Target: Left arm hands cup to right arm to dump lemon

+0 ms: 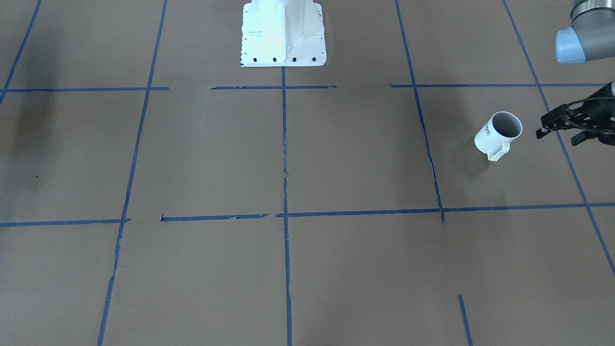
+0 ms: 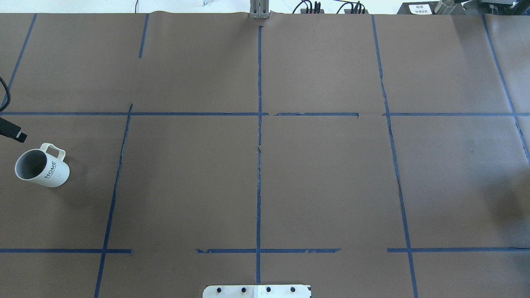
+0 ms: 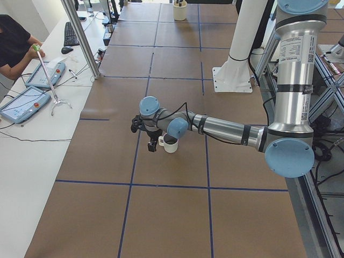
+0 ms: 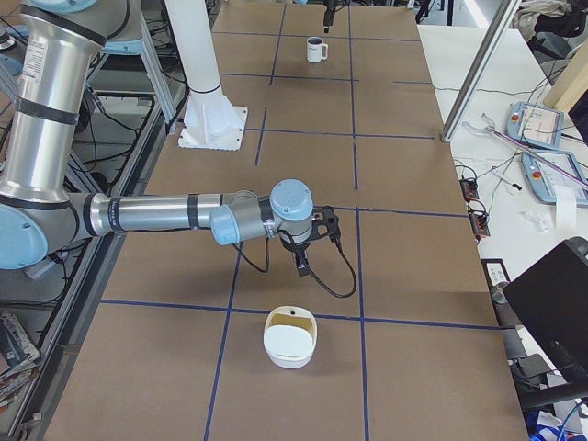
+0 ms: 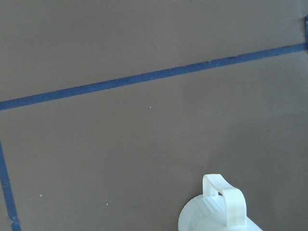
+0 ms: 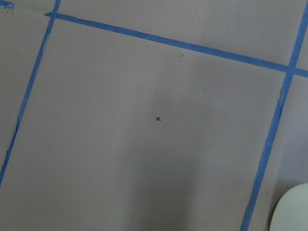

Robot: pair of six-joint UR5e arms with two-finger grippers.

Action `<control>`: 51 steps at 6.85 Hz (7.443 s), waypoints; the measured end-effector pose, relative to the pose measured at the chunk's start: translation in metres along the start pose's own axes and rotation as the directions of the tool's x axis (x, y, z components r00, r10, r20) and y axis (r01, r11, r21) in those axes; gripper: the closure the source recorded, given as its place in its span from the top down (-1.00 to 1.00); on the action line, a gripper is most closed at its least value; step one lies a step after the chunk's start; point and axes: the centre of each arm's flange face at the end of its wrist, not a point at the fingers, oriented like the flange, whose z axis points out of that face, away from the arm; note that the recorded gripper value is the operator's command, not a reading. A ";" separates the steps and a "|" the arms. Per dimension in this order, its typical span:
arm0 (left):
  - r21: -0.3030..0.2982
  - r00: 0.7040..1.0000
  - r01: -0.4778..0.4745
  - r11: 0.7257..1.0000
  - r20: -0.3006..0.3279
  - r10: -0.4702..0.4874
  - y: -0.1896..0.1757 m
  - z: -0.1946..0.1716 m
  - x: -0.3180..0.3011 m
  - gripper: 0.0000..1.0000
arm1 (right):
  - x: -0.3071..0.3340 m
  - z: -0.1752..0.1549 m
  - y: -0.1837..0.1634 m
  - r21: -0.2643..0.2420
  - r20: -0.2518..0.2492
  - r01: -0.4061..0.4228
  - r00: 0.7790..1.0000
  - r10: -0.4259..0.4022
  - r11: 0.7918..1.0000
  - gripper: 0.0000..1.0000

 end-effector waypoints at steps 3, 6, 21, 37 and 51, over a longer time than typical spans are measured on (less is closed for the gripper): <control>-0.029 1.000 -0.008 1.000 -0.011 0.008 0.033 0.028 0.011 0.99 | -0.002 0.004 -0.001 -0.009 0.003 0.003 1.000 -0.003 1.000 1.00; -0.077 1.000 0.026 0.997 -0.003 -0.026 0.040 0.060 0.033 -0.97 | -0.002 0.006 0.000 -0.016 0.004 0.000 1.000 0.000 1.000 1.00; -0.066 0.602 0.797 0.600 0.005 -0.798 -0.123 -0.087 0.493 -0.99 | -0.546 0.112 -0.148 0.552 -0.135 0.223 0.975 -0.178 0.804 0.98; -0.250 0.533 0.811 0.528 -0.055 -0.845 -0.147 -0.106 0.585 -0.94 | -0.578 0.123 -0.105 0.761 -0.108 0.271 0.949 -0.297 0.590 0.98; -0.243 0.536 0.796 0.555 -0.146 -0.832 -0.147 -0.155 0.564 1.00 | -0.550 0.138 -0.097 0.739 -0.165 0.306 0.946 -0.279 0.600 -0.44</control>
